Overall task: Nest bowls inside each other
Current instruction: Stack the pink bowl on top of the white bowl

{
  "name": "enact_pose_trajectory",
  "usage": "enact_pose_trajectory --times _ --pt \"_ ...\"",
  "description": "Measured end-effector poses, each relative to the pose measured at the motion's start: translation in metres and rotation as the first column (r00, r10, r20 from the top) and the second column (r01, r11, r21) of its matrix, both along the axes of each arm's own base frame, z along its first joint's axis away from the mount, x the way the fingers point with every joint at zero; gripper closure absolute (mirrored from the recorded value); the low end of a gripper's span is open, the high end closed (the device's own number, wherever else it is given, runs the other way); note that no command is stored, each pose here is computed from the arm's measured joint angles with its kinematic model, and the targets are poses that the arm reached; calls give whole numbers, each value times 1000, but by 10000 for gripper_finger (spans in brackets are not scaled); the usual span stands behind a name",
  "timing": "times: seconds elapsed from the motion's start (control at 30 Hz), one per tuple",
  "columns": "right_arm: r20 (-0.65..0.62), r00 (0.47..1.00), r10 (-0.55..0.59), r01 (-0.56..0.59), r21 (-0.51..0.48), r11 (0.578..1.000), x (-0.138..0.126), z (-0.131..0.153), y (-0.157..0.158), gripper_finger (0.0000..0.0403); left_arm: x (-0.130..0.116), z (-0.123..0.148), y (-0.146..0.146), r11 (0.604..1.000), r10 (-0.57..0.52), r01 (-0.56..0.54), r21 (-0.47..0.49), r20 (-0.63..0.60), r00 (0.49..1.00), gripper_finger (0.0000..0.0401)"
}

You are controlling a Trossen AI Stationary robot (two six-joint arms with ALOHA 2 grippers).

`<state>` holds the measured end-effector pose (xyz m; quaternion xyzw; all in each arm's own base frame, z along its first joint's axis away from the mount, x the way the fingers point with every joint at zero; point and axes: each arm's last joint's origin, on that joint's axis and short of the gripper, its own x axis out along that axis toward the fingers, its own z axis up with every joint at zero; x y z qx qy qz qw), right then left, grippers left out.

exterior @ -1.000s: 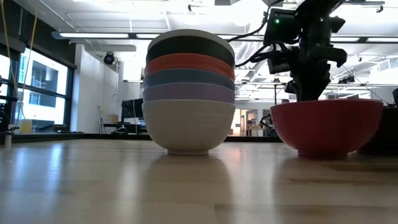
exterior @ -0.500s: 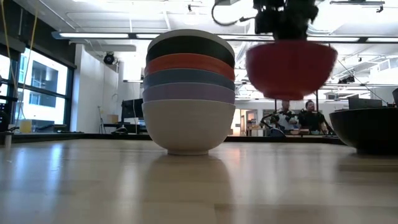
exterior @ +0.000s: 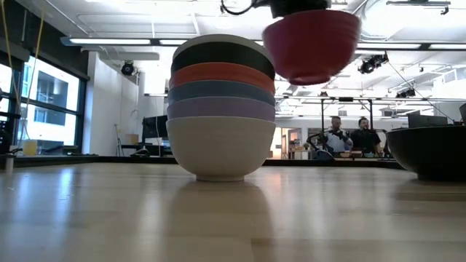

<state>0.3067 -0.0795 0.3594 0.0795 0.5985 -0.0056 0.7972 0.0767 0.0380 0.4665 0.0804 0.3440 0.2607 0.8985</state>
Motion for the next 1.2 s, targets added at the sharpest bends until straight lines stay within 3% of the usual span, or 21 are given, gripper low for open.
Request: enact_pose_trajectory --times 0.13,0.27,0.33,0.43,0.53,0.57,0.73,0.83,1.03,1.2 --pt "35 999 31 -31 -20 999 15 14 -6 403 2 -8 8 967 246 -233 102 -151 957 215" --pt "73 997 33 -31 -26 999 22 29 -9 403 5 -12 17 870 471 -407 277 -227 853 215" --pt "80 996 34 -32 -29 999 23 35 -10 403 7 -12 21 786 586 -478 393 -225 778 215" --pt "95 995 35 -32 -33 999 26 41 -9 403 14 -9 27 586 755 -551 594 -155 636 215" --pt "99 994 40 -37 -34 999 26 43 -8 403 23 -7 32 416 844 -529 740 -99 526 215" --pt "98 994 41 -38 -34 999 26 43 -7 403 27 -7 34 379 861 -509 773 -92 501 215" --pt "98 994 46 -43 -35 998 27 43 -7 403 48 -15 47 379 876 -447 810 -159 455 215" --pt "99 994 50 -47 -35 998 27 43 -7 403 58 -21 55 415 871 -412 811 -225 436 215" --pt "110 992 60 -57 -32 998 28 43 -7 403 75 -31 65 489 842 -383 784 -308 443 215" --pt "108 992 73 -74 5 997 35 36 -7 403 77 -33 66 505 834 -371 779 -328 444 215"
